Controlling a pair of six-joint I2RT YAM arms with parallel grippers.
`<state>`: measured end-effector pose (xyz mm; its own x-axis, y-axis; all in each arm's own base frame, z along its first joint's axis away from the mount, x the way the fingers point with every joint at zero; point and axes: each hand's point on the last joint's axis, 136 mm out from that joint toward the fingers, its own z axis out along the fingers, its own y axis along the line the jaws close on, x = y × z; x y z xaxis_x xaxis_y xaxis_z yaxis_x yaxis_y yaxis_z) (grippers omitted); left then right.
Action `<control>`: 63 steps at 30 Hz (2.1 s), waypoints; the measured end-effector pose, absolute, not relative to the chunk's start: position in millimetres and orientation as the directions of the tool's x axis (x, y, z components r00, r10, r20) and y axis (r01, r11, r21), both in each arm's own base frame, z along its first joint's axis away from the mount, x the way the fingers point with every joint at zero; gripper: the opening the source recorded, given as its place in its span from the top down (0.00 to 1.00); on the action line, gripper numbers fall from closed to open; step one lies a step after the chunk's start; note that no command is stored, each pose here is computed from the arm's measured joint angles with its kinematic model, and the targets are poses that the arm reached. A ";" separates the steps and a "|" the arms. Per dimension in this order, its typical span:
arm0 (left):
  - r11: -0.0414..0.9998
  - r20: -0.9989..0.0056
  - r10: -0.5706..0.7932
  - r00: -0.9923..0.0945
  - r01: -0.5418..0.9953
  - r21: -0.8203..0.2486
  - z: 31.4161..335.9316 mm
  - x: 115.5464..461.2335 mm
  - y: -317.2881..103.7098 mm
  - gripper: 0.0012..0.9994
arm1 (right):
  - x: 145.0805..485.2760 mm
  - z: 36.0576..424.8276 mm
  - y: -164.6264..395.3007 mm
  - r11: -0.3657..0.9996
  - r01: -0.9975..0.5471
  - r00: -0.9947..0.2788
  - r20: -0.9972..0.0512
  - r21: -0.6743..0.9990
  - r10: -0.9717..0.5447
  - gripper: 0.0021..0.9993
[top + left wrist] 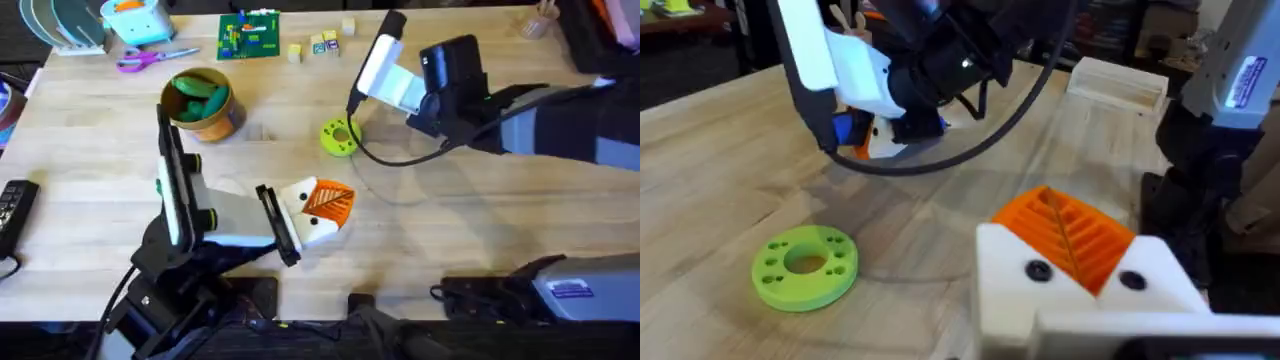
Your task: Pick up the gripper from the table and insert it into the empty holder that is missing its gripper. Then pick up a screw, insert it into the mounting hole, and use the screwdriver to tighten it. Finally, clean up the table by picking up the vegetable and placing it into the bucket.
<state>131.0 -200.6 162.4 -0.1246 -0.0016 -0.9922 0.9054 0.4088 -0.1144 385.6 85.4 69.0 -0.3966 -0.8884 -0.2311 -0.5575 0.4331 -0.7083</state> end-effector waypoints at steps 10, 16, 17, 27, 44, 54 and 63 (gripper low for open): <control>0.409 -0.992 -0.001 -0.125 0.905 -0.115 162.4 131.0 -200.6 1.00 | 379.3 46.4 102.3 0.323 -0.653 -0.306 -0.152 -0.685 -0.940 0.73; 0.409 -0.992 -0.002 -0.125 0.905 -0.114 162.4 131.0 -200.6 1.00 | 387.5 60.7 104.8 0.325 -0.622 -0.301 -0.166 -0.713 -0.939 0.06; 0.409 -0.992 -0.001 -0.124 0.905 -0.114 162.4 131.0 -200.6 1.00 | 387.8 64.5 106.3 0.343 -0.614 -0.305 -0.187 -0.711 -0.934 0.04; 0.409 -0.993 0.001 -0.118 0.906 -0.107 162.4 131.0 -200.6 0.45 | 385.9 128.6 112.3 0.702 -0.391 -0.425 -0.559 -0.595 -0.711 0.03; 0.559 -0.954 0.001 -0.299 0.791 -0.247 182.2 138.0 -175.6 0.01 | 374.1 213.2 107.4 0.928 -0.164 -0.364 -0.853 -0.336 -0.373 0.03; 0.876 -0.801 -0.084 -0.592 0.340 -0.343 235.6 141.4 -93.1 0.01 | 370.9 212.8 117.7 0.960 -0.151 -0.374 -0.885 -0.236 -0.277 0.02; 0.972 -0.624 -0.052 -0.779 0.105 -0.212 221.6 174.7 -88.7 0.01 | 370.3 212.9 119.7 0.962 -0.152 -0.374 -0.888 -0.226 -0.268 0.02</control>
